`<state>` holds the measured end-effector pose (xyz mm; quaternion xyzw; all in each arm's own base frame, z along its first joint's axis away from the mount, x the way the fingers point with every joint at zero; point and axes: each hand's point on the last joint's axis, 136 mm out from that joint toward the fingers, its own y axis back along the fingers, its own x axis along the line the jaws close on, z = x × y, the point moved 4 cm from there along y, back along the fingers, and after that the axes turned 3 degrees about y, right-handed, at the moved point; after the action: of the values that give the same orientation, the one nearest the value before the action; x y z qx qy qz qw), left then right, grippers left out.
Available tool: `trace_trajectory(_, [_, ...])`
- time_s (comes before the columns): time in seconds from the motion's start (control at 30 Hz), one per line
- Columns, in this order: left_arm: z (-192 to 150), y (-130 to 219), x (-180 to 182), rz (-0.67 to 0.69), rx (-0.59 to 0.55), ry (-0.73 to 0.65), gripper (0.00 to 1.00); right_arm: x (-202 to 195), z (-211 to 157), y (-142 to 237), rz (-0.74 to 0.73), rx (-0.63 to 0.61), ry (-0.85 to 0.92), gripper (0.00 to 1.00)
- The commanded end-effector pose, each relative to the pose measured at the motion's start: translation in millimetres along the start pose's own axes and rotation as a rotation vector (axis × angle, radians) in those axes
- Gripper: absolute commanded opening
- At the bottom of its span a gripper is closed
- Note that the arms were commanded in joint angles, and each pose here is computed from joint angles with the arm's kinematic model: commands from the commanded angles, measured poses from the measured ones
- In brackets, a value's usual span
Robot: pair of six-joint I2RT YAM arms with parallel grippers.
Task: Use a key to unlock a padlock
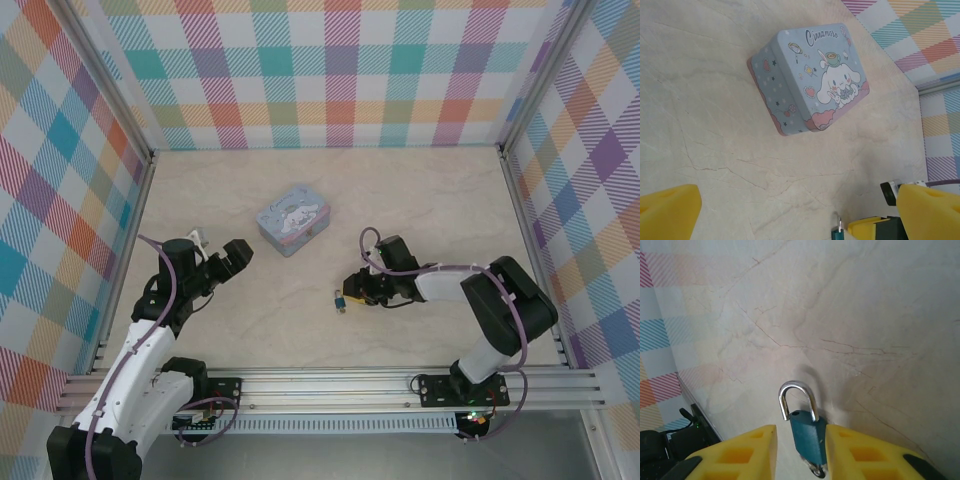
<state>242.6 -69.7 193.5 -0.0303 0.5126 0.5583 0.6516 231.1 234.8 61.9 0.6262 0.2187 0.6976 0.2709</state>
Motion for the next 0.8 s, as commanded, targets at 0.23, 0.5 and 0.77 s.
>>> trace_trajectory(0.23, [17, 6, -1, 0.044, -0.062, -0.006, 1.0, 12, 20, 68, -0.184, -0.227, 0.158, 0.43])
trace_trajectory(0.5, [44, 13, 12, 0.181, -0.239, -0.096, 1.0, 12, 45, 152, -0.408, -0.571, 0.347, 0.62])
trace_trajectory(0.77, [74, 16, 27, 0.285, -0.493, -0.227, 1.0, -4, 68, 205, -0.643, -0.824, 0.474, 1.0])
